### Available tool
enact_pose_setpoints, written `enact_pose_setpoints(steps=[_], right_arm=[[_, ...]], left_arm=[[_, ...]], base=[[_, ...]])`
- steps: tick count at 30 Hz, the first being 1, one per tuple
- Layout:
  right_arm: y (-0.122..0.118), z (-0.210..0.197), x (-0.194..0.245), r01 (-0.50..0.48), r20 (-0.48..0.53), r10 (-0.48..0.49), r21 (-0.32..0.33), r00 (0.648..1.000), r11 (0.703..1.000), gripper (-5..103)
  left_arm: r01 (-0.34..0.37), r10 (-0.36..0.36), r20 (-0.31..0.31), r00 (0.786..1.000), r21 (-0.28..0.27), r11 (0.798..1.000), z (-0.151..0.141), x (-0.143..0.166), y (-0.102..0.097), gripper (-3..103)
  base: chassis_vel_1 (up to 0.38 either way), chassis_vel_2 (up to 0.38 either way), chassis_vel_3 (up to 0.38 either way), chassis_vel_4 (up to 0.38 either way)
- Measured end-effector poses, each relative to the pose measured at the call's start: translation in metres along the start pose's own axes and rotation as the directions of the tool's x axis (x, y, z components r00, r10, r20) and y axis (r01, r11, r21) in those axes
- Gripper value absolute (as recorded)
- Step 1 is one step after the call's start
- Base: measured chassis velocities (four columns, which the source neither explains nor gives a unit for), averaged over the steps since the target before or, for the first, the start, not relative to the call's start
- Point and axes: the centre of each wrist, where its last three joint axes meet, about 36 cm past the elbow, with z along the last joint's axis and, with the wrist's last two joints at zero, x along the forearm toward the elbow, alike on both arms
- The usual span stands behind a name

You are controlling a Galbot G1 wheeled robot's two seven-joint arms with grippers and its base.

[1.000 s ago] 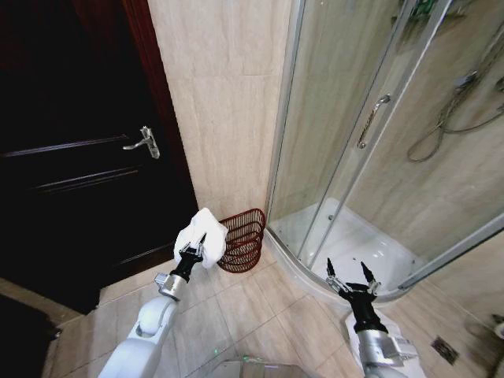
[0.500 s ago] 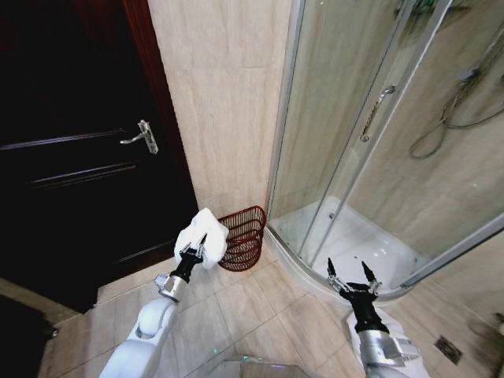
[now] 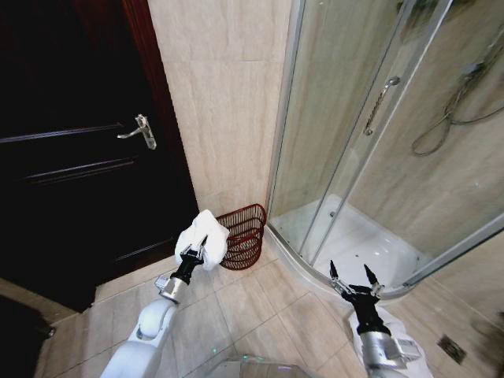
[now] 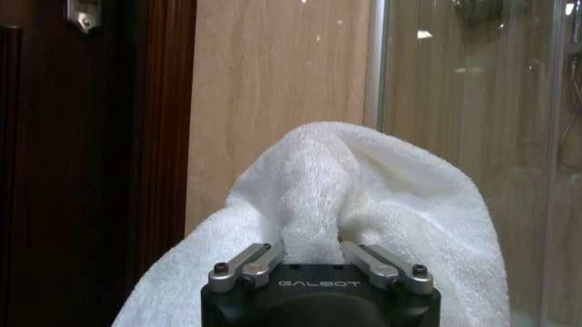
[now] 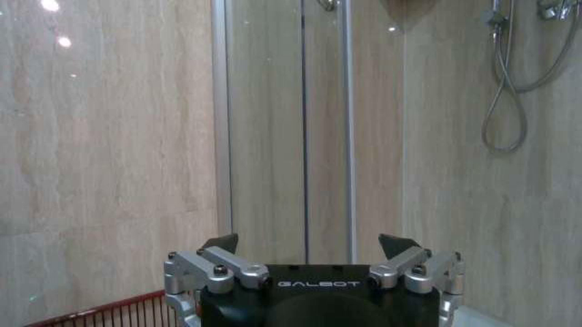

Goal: Discard the used towel into the hamper.

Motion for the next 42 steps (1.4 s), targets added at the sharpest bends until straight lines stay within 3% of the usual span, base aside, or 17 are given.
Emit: enact_pose_setpoints(steps=[33,42], right_arm=[[-0.010,0.008,0.002,-0.026,0.007,0.026,-0.009,1.000,1.000,100],[-0.011,0.012,0.005,-0.033,0.018,0.033,-0.006,0.999,0.999,100]], left_arm=[[-0.048,0.048,0.009,0.999,-0.007,0.999,0.013,0.002,-0.003,11],[-0.042,0.042,0.037,0.998,-0.011,0.999,0.015,0.002,-0.002,11]], base=[[0.000,0.000,0.000,0.000],[0.000,0.000,0.000,0.000]])
